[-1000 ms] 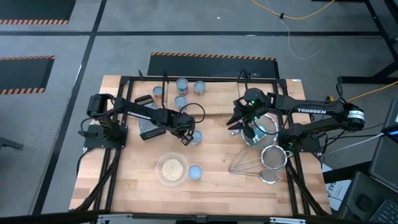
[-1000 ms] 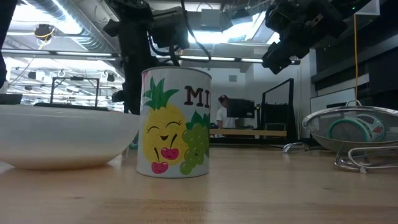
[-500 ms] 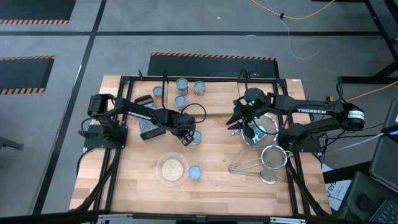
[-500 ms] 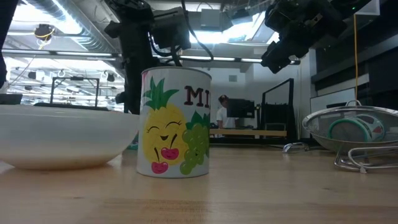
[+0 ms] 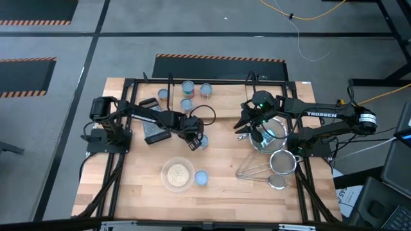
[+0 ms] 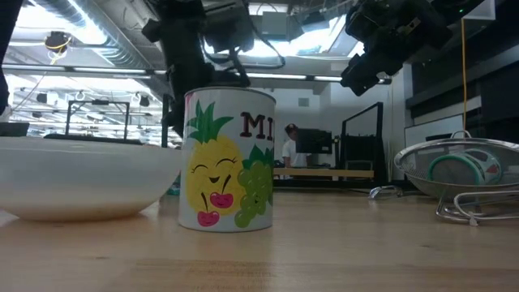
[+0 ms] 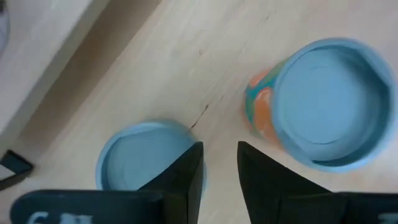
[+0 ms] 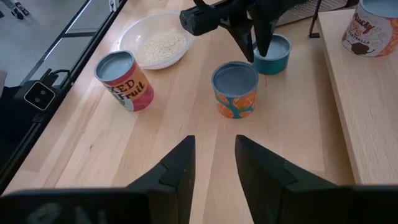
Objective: Pick and place cans onto a shelf
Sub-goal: Put the blue tuna fish can on the shelf
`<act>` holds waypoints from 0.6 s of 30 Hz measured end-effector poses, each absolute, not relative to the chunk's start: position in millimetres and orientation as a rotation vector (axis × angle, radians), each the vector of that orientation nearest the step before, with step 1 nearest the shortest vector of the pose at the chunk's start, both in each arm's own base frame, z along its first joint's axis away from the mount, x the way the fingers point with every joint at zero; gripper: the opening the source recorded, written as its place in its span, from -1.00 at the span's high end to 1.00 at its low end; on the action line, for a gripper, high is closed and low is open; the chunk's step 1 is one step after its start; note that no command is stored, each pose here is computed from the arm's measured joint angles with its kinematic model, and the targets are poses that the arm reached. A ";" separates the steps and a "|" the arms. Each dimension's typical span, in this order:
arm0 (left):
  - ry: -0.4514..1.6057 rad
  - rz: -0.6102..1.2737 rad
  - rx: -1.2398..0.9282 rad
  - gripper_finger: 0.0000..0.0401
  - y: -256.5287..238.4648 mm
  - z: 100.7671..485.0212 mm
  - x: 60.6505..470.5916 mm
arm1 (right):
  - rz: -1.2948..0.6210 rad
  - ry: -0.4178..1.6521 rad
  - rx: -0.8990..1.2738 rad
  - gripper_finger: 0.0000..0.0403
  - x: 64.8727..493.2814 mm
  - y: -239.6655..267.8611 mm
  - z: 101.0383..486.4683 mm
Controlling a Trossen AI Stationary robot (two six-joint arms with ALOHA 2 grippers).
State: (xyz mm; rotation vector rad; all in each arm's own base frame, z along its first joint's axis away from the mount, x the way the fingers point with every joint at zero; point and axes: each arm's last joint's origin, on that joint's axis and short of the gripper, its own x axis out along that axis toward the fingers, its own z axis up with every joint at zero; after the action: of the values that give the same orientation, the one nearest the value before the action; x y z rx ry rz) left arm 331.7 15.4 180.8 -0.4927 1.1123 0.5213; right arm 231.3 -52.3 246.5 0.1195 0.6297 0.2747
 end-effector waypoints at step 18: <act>1.499 -0.054 0.193 0.56 11.9 200.3 313.2 | 0.275 0.630 0.120 0.41 231.3 -52.3 246.4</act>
State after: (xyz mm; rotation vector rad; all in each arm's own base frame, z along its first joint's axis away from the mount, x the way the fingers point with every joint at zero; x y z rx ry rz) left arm 313.2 11.9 200.3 0.1927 1.4994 -0.0537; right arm 231.3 -52.3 246.4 0.1199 0.6299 0.2747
